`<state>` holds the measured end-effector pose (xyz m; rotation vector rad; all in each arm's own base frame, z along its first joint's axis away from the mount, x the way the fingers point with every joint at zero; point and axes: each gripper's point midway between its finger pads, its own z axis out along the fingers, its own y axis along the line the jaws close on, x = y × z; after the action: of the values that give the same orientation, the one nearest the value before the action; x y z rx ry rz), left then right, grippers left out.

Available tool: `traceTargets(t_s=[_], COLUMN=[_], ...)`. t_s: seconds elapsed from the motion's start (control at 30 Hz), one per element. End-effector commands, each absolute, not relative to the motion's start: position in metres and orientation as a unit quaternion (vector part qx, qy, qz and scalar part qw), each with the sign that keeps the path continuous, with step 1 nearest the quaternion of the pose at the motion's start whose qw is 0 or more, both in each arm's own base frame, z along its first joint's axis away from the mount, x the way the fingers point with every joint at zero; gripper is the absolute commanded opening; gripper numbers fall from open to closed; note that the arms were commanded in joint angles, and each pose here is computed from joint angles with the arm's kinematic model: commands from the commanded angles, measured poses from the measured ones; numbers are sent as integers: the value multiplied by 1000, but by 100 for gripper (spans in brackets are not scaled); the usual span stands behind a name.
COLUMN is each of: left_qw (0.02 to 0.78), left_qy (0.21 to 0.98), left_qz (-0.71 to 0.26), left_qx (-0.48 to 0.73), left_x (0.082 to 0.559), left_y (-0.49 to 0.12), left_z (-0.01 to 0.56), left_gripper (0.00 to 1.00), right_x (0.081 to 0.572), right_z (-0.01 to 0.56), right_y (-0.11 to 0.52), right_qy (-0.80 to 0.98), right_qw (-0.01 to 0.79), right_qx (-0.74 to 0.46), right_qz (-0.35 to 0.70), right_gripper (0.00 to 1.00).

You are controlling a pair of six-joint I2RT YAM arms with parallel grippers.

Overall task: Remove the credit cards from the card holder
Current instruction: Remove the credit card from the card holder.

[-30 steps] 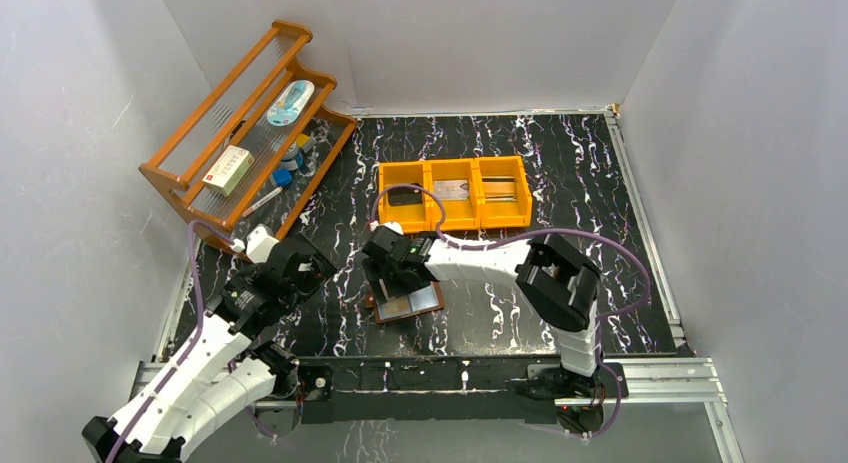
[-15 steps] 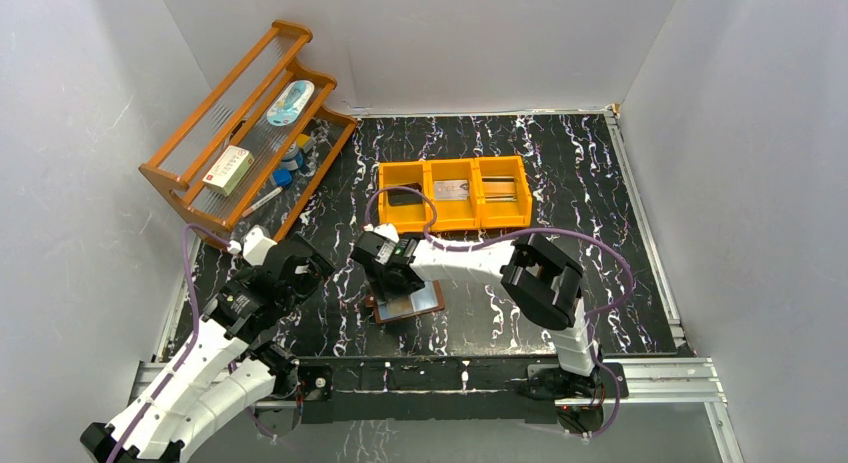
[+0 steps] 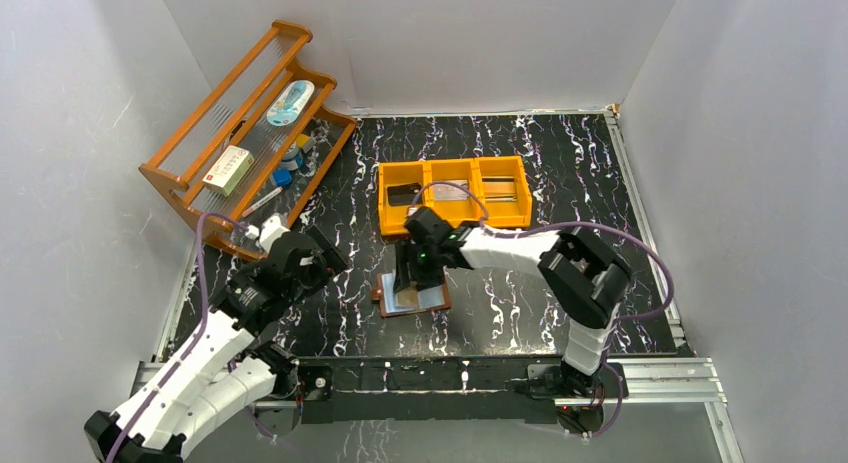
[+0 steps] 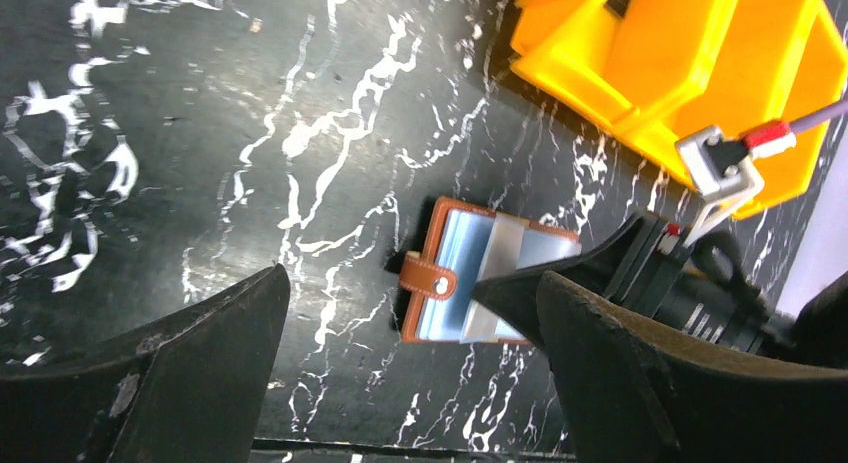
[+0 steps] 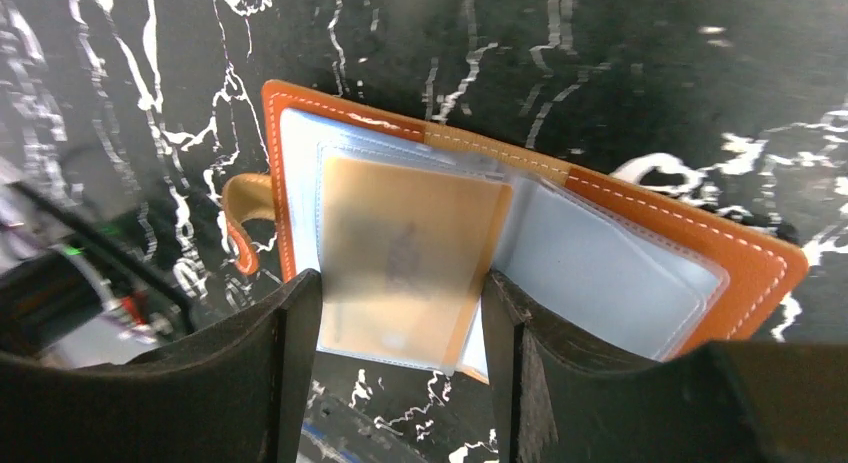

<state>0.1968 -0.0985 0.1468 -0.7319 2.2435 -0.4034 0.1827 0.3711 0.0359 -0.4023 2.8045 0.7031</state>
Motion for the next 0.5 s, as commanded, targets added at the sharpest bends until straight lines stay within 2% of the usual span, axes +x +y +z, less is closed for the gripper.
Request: traceTargets(t_s=[0.0,0.13,0.27,0.37,0.47], left_qw=[348,318,289,252,225], left_qy=[889,895,893,901,907], left_qz=[-205,-271,-328,-333,-328], left_qx=[-215,-153,-109,-116,-137], left_x=[206,209,210,209,212], left_y=[-131,-169,-200,-209,-215], left_z=[144,144,143,128,115], left_gripper=[93,92,84,74,74], right_x=[183,181,181,181,180], right_z=[64,60,54,50,47], right_y=[387,376,367,363,360], right_qy=[909,893,886,886,886], right_qw=[79,61,51,50,51], right_qx=[-114,-98,-76,-67,-69], right_qz=[393,436,454,457,455], right_gripper=[51,52,53,53,54])
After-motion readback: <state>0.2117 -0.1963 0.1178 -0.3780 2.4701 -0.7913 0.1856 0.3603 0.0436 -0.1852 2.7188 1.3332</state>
